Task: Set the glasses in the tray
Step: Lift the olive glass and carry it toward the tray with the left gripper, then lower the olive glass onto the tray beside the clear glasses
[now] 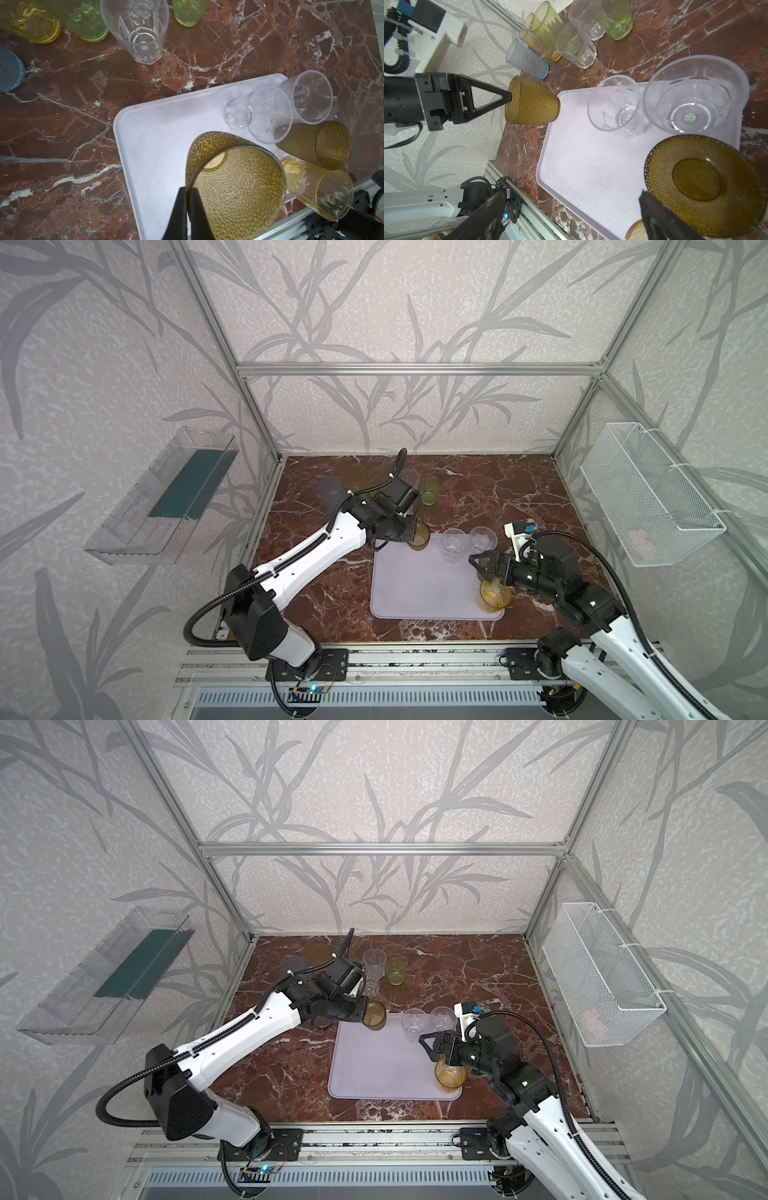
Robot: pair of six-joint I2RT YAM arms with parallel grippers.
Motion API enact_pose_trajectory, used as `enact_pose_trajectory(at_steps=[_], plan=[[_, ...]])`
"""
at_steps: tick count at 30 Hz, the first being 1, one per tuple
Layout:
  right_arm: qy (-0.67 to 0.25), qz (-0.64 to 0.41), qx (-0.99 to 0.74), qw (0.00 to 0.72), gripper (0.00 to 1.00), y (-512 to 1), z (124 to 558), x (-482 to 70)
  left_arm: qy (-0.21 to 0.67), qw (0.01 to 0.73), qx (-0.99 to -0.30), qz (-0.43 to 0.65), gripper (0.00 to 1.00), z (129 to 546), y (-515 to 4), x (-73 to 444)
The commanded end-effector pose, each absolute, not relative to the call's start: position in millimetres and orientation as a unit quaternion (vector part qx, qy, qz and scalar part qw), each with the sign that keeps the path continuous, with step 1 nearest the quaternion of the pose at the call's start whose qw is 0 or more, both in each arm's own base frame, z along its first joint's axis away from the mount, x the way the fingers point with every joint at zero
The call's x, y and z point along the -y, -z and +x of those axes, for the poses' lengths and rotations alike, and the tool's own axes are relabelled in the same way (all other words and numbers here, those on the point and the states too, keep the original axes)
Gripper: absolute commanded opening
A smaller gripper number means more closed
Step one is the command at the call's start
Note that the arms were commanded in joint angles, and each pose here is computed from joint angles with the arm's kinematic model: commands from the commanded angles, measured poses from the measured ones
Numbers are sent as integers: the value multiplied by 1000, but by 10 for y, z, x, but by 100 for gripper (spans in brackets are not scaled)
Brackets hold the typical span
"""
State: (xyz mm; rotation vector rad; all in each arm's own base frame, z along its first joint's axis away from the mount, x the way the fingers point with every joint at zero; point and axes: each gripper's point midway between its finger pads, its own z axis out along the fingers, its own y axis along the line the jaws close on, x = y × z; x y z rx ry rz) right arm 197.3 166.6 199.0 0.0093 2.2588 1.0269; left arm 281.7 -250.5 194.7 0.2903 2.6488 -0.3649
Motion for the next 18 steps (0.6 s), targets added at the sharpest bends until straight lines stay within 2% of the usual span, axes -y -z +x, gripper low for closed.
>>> enact_pose_trajectory(at_steps=[1,18], plan=[[-391,-6,-861,325,99,-1987,1912,-1645,134,231,-958,106,0,2715,-1923,2517],[-387,11,-863,326,99,-1932,1844,-1566,174,231,-949,123,0,2633,-1672,2940]])
